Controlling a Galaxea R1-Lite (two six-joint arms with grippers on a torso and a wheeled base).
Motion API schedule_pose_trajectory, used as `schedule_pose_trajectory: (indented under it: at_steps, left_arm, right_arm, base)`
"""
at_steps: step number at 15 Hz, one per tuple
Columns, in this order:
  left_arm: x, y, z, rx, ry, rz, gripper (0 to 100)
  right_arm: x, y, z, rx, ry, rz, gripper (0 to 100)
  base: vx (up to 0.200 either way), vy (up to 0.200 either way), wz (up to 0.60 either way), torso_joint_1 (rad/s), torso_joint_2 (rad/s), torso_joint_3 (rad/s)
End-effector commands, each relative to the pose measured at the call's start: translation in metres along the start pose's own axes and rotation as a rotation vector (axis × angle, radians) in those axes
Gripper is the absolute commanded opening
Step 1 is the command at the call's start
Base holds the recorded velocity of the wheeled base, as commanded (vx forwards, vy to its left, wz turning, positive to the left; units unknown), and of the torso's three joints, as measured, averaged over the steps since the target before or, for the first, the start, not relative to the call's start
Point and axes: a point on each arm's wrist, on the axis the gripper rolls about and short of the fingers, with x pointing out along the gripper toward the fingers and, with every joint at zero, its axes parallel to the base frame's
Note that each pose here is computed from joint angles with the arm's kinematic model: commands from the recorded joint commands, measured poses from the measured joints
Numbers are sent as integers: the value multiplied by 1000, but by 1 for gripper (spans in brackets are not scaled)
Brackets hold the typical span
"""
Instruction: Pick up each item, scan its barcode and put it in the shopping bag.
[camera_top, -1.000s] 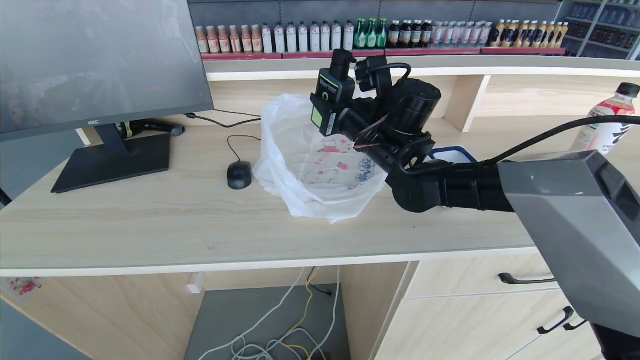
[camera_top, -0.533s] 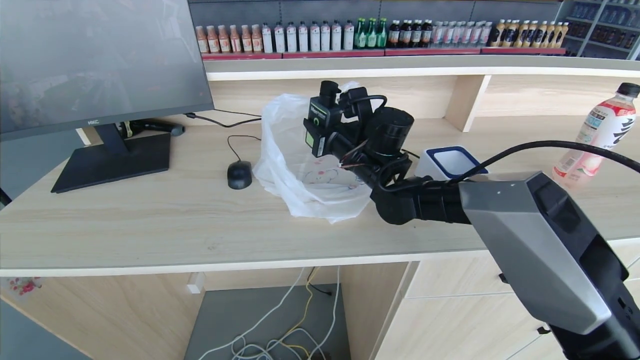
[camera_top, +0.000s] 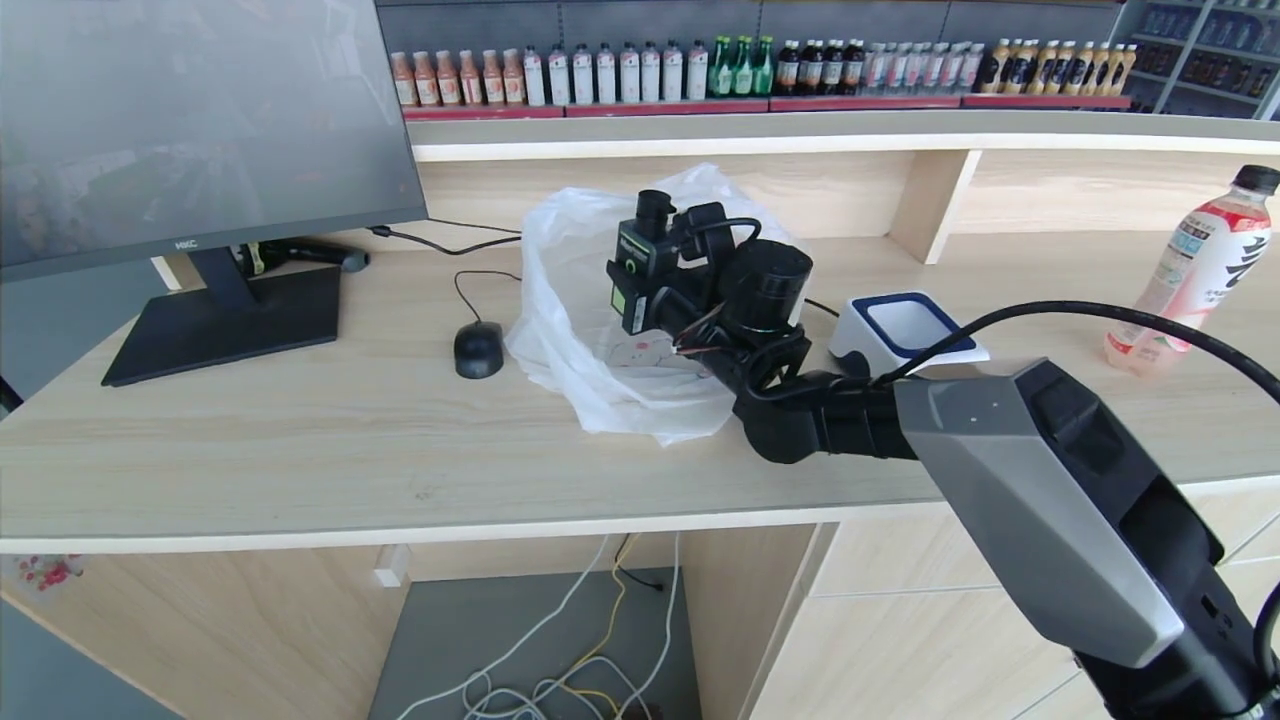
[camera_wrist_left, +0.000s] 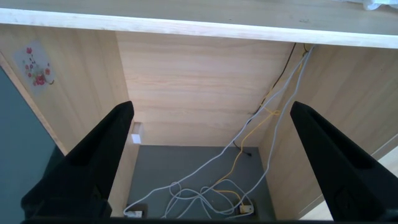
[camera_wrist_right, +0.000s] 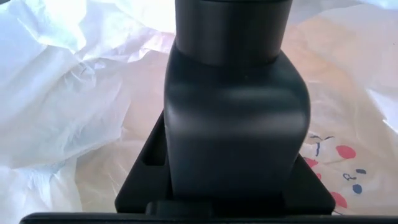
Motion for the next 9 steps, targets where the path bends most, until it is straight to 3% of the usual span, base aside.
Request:
schedule_pose_trajectory:
  at_steps: [1, 9]
  left_arm:
    - [0, 0, 0, -2, 0, 0, 100]
    - [0, 0, 0, 0, 0, 0, 100]
  right_arm:
    - [0, -1, -3, 0, 4, -2, 0]
    - [1, -1, -23, 3, 9, -17, 0]
  base:
    - [0, 0, 0, 0, 0, 0]
    - [0, 0, 0, 0, 0, 0]
